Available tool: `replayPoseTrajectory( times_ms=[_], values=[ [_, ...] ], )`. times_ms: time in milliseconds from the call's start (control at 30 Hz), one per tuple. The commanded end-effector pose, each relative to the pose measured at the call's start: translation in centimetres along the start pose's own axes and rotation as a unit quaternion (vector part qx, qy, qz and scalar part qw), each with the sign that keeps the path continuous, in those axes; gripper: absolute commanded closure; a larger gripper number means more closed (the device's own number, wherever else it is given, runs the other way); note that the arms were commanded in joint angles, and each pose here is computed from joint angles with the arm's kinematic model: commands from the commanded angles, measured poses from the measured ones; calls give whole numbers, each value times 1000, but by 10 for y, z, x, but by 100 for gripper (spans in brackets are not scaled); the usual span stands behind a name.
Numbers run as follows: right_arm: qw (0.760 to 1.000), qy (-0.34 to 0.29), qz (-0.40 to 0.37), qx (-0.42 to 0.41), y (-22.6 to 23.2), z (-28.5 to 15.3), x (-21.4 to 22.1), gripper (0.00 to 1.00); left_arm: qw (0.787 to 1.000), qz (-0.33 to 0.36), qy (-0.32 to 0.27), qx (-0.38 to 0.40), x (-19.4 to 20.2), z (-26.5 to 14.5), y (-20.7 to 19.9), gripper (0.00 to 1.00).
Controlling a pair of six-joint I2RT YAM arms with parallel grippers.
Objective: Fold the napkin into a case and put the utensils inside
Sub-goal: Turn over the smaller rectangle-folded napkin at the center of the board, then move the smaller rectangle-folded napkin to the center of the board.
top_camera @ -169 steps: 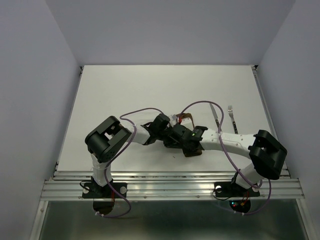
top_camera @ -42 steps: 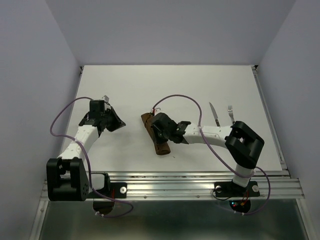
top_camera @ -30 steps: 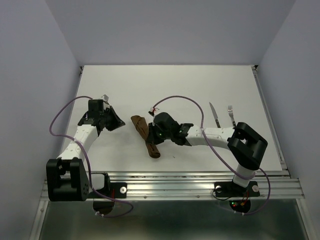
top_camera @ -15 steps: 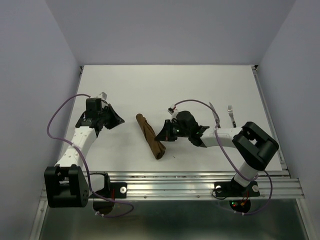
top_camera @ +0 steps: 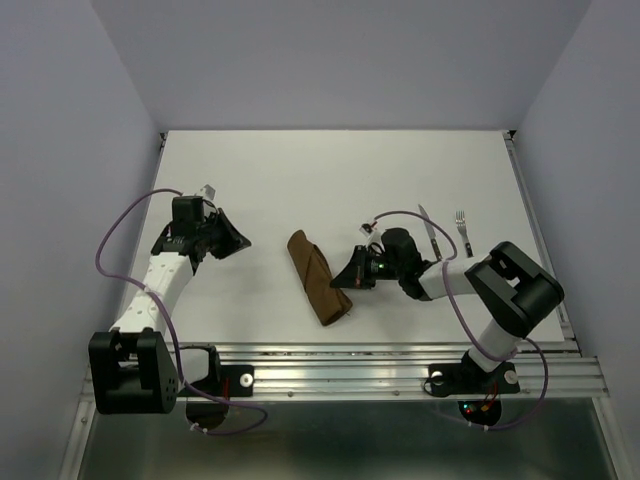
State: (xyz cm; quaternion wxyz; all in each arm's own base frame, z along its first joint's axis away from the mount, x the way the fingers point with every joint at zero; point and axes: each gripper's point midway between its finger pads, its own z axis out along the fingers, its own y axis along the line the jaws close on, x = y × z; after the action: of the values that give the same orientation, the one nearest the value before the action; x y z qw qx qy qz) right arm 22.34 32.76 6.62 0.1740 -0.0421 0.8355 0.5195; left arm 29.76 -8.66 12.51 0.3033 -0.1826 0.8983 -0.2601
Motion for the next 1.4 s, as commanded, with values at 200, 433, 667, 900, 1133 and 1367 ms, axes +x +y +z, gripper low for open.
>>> replayPoseTrajectory(
  times_ms=[200,433,667,900,1133,1367],
  values=[
    [999,5,-32,-40,-6,-13,-13,96,1000,9,-9,27,-15,-8,-19,93],
    [999,-14,-25,29,-42,-23,-30,67,997,53,36,51,6,6,-49,92],
    [988,-17,-62,142,-57,-43,-48,40,985,92,102,99,41,42,-97,100],
    [967,-57,-59,242,-49,-73,-52,79,979,108,126,116,42,73,-118,100],
    [963,2,-93,252,-1,-44,2,98,968,125,187,112,63,106,-112,100],
    [956,33,-76,282,-9,-19,39,98,969,113,205,77,77,133,-88,100]
  ],
)
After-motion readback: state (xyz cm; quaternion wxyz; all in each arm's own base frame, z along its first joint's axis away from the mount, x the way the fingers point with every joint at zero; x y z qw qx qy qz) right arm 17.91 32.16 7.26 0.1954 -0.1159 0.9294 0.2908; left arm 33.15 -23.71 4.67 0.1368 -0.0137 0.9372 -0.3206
